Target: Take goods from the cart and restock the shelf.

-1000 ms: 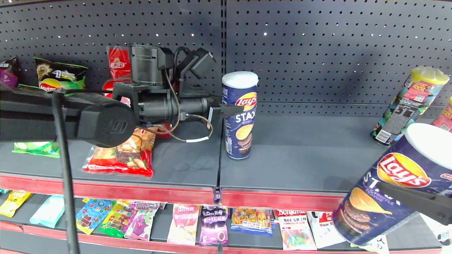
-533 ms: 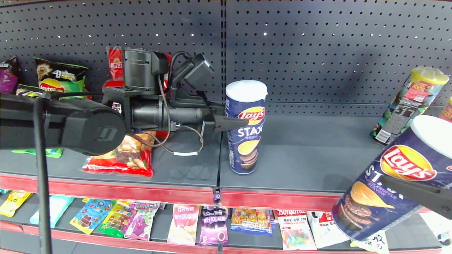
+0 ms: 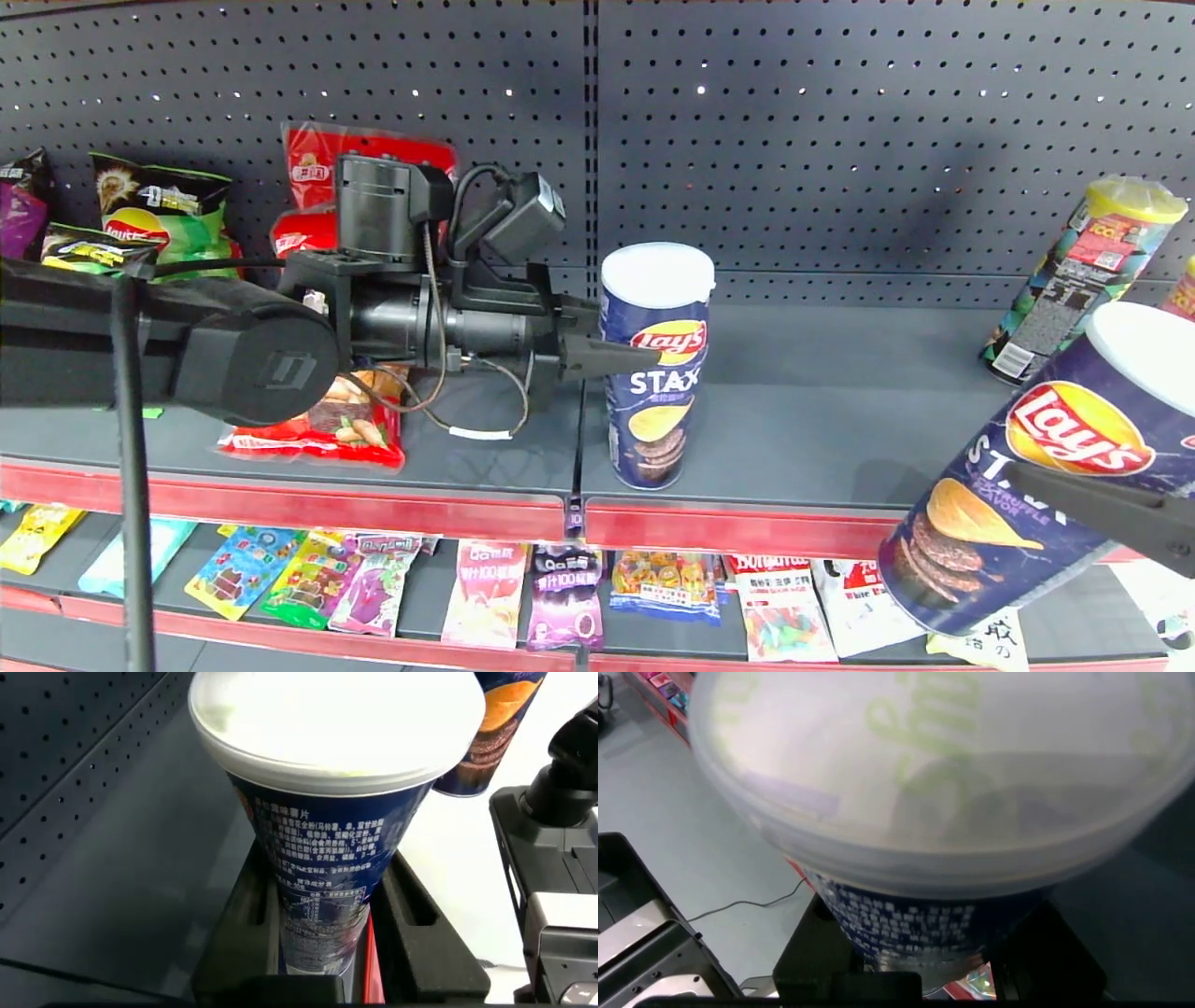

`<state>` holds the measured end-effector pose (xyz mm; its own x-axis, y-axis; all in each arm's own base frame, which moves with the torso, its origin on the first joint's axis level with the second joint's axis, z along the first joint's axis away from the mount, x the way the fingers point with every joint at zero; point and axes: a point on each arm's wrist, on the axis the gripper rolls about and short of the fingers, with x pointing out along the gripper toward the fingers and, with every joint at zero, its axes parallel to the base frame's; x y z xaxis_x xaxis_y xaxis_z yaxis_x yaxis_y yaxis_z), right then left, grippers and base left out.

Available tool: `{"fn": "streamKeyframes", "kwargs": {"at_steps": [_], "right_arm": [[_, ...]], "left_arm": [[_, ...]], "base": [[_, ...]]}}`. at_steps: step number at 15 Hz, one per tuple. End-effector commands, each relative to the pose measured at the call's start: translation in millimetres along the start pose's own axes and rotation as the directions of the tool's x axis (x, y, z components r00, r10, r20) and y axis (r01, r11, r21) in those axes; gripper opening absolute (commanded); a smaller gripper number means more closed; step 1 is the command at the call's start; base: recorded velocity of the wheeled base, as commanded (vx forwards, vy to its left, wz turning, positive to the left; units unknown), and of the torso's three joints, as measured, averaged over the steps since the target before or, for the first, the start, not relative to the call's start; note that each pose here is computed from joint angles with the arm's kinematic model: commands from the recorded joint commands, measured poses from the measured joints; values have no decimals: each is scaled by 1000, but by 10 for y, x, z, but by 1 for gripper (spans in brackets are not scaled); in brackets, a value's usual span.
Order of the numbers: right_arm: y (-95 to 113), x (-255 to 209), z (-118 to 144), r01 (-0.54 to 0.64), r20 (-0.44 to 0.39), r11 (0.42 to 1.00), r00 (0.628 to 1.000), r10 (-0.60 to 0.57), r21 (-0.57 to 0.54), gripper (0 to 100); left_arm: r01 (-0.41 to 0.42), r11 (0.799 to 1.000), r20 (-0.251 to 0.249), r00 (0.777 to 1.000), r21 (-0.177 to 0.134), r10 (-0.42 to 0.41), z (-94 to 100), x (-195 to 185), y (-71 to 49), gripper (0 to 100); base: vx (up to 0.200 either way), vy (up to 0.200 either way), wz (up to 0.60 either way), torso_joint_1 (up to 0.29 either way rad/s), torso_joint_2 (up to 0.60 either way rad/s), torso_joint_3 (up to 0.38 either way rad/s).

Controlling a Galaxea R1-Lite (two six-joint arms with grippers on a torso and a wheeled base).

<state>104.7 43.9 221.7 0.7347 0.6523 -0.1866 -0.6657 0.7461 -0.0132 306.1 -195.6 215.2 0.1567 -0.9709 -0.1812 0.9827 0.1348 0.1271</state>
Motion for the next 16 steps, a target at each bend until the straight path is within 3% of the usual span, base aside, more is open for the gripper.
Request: {"fn": "streamKeyframes", "kwargs": {"at_steps": [1, 4, 10, 11, 16], "right_arm": [[-2, 7, -5, -1, -4, 1000, 1000, 1, 2, 0], [-1, 8, -5, -1, -4, 1000, 1000, 1, 1, 0], [-5, 10, -2, 5, -5, 1000, 1000, -5, 2, 0], [-8, 15, 9, 5, -4, 1000, 1000, -5, 1, 0], [-35, 56, 110, 6, 11, 1000, 1000, -6, -5, 0]], "left_arm": [[9, 1000, -2, 1000, -5, -9, -20, 12, -4, 0], [31, 999, -16, 999, -31, -31, -101, 2, -59, 0], [36, 998, -25, 999, -43, -37, -156, -7, -73, 0], [37, 999, -22, 999, -38, -37, -156, -8, -66, 100], [24, 999, -28, 999, -30, -25, -169, -9, -60, 100]], "base": [[0, 0, 0, 0, 0, 0], [0, 0, 0, 0, 0, 0], [0, 0, 0, 0, 0, 0], [0, 0, 0, 0, 0, 0], [0, 0, 0, 0, 0, 0]]}}
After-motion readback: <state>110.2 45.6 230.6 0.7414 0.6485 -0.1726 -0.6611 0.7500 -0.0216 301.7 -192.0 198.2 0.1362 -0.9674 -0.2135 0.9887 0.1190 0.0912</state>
